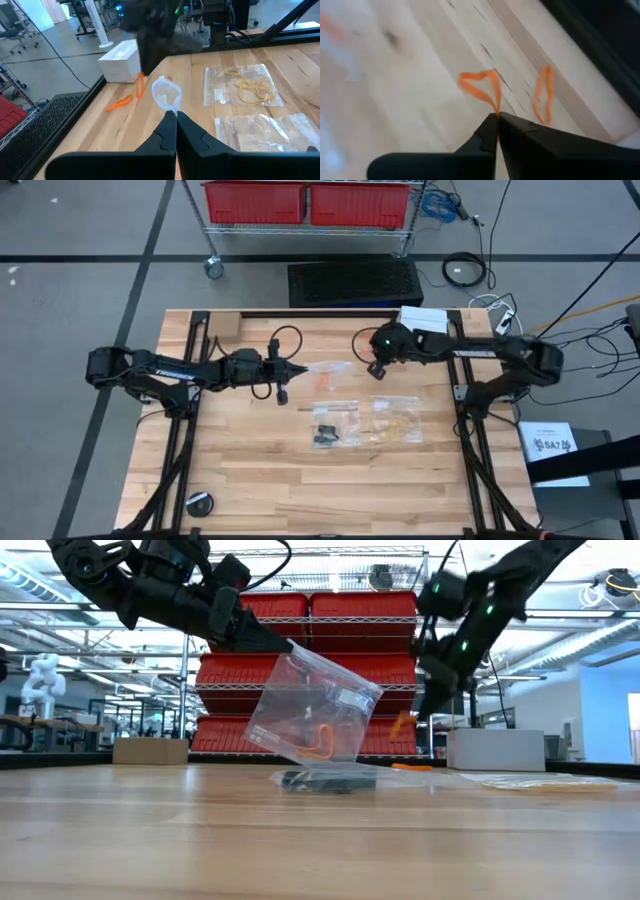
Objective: Sort rubber bands
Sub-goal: Put the orange rubber band into the open transparent zip bag
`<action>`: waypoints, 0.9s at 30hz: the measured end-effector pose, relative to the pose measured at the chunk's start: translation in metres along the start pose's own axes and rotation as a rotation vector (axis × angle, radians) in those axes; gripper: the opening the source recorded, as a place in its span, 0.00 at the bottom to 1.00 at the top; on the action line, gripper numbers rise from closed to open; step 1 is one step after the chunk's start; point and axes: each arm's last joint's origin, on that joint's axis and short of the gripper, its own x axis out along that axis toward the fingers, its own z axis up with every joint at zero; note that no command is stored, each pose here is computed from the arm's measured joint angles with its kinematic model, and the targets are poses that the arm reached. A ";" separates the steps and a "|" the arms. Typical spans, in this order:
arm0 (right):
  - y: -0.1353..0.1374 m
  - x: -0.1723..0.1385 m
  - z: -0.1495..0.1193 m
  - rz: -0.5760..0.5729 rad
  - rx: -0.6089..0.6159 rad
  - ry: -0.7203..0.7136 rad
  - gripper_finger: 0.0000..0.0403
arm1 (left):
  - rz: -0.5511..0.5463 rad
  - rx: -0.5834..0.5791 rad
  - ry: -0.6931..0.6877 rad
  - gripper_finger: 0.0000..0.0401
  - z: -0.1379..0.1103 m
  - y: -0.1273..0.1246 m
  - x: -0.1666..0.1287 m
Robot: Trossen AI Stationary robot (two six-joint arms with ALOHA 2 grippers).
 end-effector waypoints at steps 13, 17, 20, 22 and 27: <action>0.078 -0.066 0.033 -0.077 -0.285 -0.248 0.00 | 0.000 -0.002 0.000 0.00 0.000 0.000 0.000; 0.101 -0.069 0.050 -0.150 -0.393 -0.237 0.00 | 0.000 -0.003 0.000 0.00 0.000 0.000 0.000; 0.114 -0.061 0.061 -0.169 -0.469 -0.181 0.00 | 0.000 -0.003 0.000 0.00 0.000 0.000 0.000; 0.120 -0.051 0.066 -0.187 -0.526 -0.128 0.00 | 0.000 -0.003 0.000 0.00 0.000 0.000 0.000; 0.133 -0.030 0.076 -0.247 -0.644 -0.044 0.00 | 0.000 -0.004 0.000 0.00 0.000 0.000 0.000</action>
